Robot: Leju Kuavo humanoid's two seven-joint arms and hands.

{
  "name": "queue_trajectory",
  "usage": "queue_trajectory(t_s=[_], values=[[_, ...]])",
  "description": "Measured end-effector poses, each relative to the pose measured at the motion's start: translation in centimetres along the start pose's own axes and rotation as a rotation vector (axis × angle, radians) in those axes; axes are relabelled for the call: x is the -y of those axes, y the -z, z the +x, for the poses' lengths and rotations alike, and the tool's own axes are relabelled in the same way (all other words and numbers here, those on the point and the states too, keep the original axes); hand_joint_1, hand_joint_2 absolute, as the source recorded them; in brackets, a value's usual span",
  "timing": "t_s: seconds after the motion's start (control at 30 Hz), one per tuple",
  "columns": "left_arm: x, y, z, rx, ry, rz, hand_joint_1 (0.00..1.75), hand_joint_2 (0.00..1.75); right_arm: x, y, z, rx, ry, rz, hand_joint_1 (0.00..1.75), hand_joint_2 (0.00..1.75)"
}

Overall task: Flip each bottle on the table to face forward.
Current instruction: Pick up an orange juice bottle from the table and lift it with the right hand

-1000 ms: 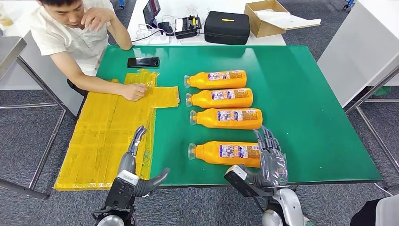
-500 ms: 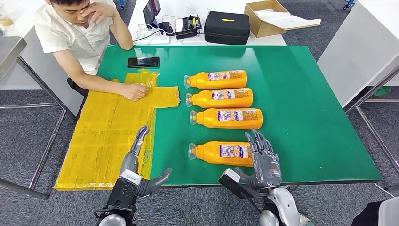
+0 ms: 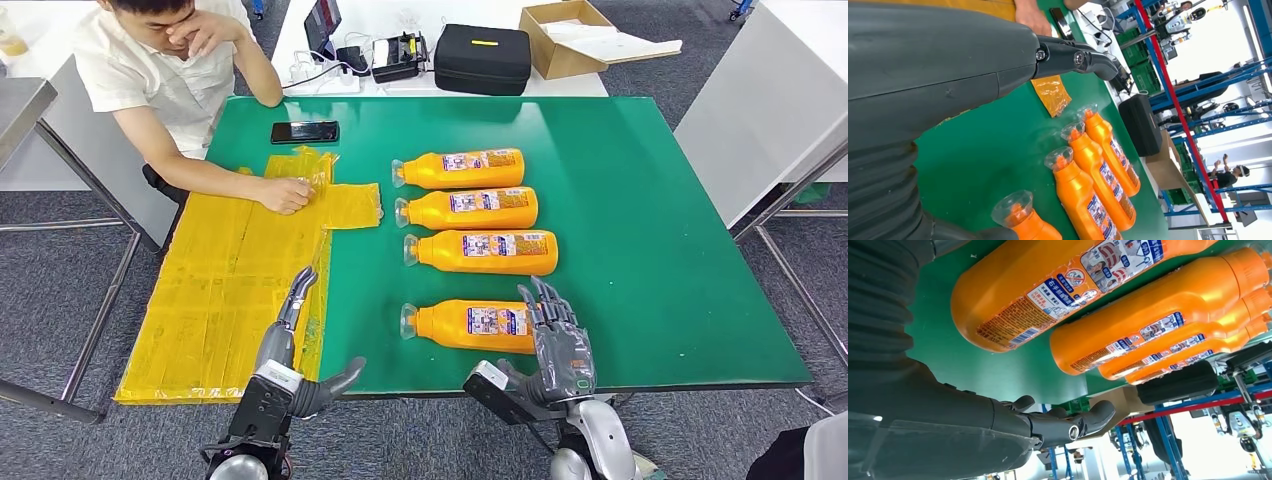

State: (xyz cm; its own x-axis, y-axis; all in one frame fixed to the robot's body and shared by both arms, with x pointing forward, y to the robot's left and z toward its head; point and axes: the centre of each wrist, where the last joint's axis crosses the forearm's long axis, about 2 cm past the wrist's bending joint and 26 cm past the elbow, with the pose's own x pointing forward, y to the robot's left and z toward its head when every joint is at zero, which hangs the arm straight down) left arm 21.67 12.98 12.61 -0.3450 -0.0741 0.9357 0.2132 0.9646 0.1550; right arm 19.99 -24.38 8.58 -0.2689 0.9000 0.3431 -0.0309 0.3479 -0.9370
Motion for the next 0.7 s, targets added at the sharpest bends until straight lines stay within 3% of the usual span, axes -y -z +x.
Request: queue_trajectory(t_s=[0.37, 0.7], values=[[0.1, 0.0, 0.0, -0.013, -0.021, -0.014, 0.00, 1.75, -0.5, -0.1, -1.2, -0.035, -0.026, 0.149, 0.00, 1.75], [0.2, 0.0, 0.1, -0.045, -0.013, -0.044, 0.00, 1.75, 1.1, 0.6, -6.2, -0.129, -0.201, 0.398, 0.00, 1.75]])
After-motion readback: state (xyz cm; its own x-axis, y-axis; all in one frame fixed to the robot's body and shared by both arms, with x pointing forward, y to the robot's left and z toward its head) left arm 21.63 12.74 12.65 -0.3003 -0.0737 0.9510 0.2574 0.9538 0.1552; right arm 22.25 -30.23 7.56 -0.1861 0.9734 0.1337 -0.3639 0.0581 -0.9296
